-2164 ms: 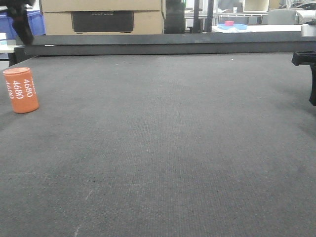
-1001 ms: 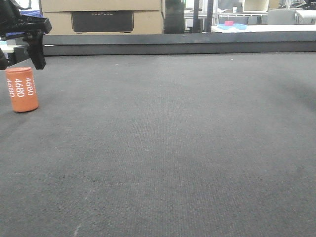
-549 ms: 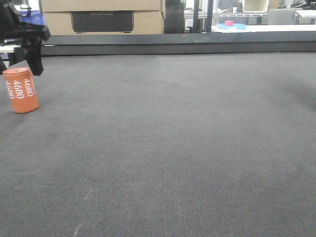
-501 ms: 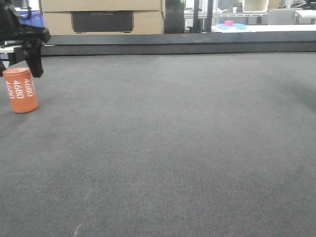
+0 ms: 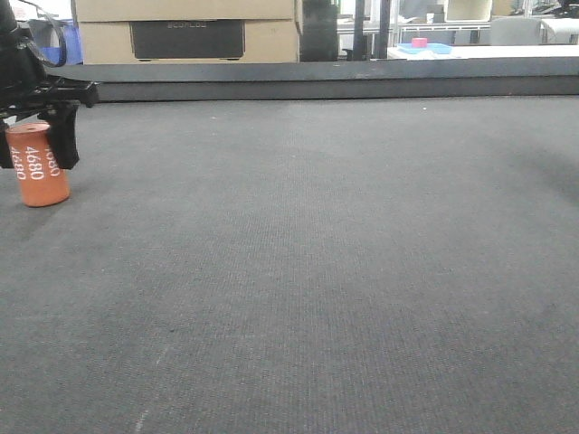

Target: Place cylindrical capacitor in blue bin on shelf

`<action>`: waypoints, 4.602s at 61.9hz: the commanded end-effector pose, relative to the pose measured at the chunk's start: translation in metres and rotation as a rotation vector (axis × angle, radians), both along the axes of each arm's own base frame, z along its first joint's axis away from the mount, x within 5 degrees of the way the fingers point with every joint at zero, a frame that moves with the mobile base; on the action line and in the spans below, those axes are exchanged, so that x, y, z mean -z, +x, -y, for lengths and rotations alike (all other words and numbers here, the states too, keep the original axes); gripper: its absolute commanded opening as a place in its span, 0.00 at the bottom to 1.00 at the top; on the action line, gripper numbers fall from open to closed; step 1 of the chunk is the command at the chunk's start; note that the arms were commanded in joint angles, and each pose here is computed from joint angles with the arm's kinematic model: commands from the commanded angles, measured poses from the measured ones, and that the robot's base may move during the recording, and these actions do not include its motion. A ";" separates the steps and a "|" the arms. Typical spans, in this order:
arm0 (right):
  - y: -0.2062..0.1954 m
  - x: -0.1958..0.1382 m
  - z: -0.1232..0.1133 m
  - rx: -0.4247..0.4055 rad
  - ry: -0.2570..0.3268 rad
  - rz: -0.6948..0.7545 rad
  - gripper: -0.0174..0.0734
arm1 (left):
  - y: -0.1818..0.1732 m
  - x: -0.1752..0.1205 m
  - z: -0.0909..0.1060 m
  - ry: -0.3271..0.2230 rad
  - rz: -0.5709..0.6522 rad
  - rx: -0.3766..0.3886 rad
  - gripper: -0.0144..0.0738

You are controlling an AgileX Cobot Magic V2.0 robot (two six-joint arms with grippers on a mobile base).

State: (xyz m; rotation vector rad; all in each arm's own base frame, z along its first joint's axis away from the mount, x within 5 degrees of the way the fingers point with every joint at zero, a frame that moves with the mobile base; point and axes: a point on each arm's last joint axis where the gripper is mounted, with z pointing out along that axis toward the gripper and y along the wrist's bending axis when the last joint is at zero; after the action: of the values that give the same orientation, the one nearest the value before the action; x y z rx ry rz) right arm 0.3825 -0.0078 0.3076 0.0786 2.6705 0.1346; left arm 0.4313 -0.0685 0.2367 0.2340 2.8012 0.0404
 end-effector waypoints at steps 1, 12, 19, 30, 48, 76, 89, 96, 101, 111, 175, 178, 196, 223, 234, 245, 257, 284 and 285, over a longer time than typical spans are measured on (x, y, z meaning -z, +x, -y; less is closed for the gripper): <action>-0.001 -0.005 0.002 0.001 -0.014 0.027 0.01 | 0.000 -0.002 0.001 -0.006 0.002 -0.009 0.17; -0.006 -0.015 0.001 0.000 -0.006 0.054 0.01 | -0.004 -0.017 0.000 -0.016 0.020 -0.011 0.04; -0.012 -0.030 0.000 0.002 -0.009 0.106 0.01 | -0.010 -0.041 0.000 -0.038 0.079 -0.012 0.04; -0.025 -0.044 0.000 0.015 -0.015 0.227 0.01 | -0.025 -0.087 0.008 -0.116 0.282 0.012 0.04; -0.061 -0.029 0.002 0.058 -0.032 0.451 0.01 | -0.067 -0.117 0.013 -0.222 0.582 0.034 0.04; -0.144 -0.041 -0.012 0.039 -0.031 0.763 0.01 | -0.190 -0.130 -0.015 -0.320 1.001 0.019 0.04; -0.182 -0.053 -0.018 0.017 -0.027 0.929 0.01 | -0.250 -0.135 -0.029 -0.352 1.149 0.022 0.04; -0.203 -0.061 -0.017 0.012 -0.023 0.951 0.01 | -0.278 -0.139 -0.035 -0.365 1.205 0.026 0.04; -0.217 -0.067 -0.017 0.009 -0.020 0.970 0.01 | -0.296 -0.142 -0.039 -0.373 1.241 0.029 0.04; -0.242 -0.079 -0.016 0.008 -0.016 1.032 0.01 | -0.323 -0.149 -0.044 -0.387 1.297 0.035 0.04; -0.289 -0.099 -0.014 0.014 -0.009 1.207 0.01 | -0.344 -0.158 -0.049 -0.406 1.391 0.039 0.04; -0.289 -0.099 -0.014 0.014 -0.009 1.207 0.01 | -0.344 -0.158 -0.049 -0.406 1.391 0.039 0.04; -0.289 -0.099 -0.014 0.014 -0.009 1.207 0.01 | -0.344 -0.158 -0.049 -0.406 1.391 0.039 0.04; -0.289 -0.099 -0.014 0.014 -0.009 1.207 0.01 | -0.344 -0.158 -0.049 -0.406 1.391 0.039 0.04; -0.289 -0.099 -0.014 0.014 -0.009 1.207 0.01 | -0.344 -0.158 -0.049 -0.406 1.391 0.039 0.04; -0.289 -0.099 -0.014 0.014 -0.009 1.207 0.01 | -0.344 -0.158 -0.049 -0.406 1.391 0.039 0.04; -0.289 -0.099 -0.014 0.014 -0.009 1.207 0.01 | -0.344 -0.158 -0.049 -0.406 1.391 0.039 0.04; -0.289 -0.099 -0.014 0.014 -0.009 1.207 0.01 | -0.344 -0.158 -0.049 -0.406 1.391 0.039 0.04; -0.289 -0.099 -0.014 0.014 -0.009 1.207 0.01 | -0.344 -0.158 -0.049 -0.406 1.391 0.039 0.04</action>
State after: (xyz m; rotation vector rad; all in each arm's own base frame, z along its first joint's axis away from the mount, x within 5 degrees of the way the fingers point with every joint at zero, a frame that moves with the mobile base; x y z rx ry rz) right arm 0.0938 0.0065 0.4045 0.0092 1.4901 0.1228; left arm 0.0891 -0.0196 0.3921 0.0906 1.4024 -0.2525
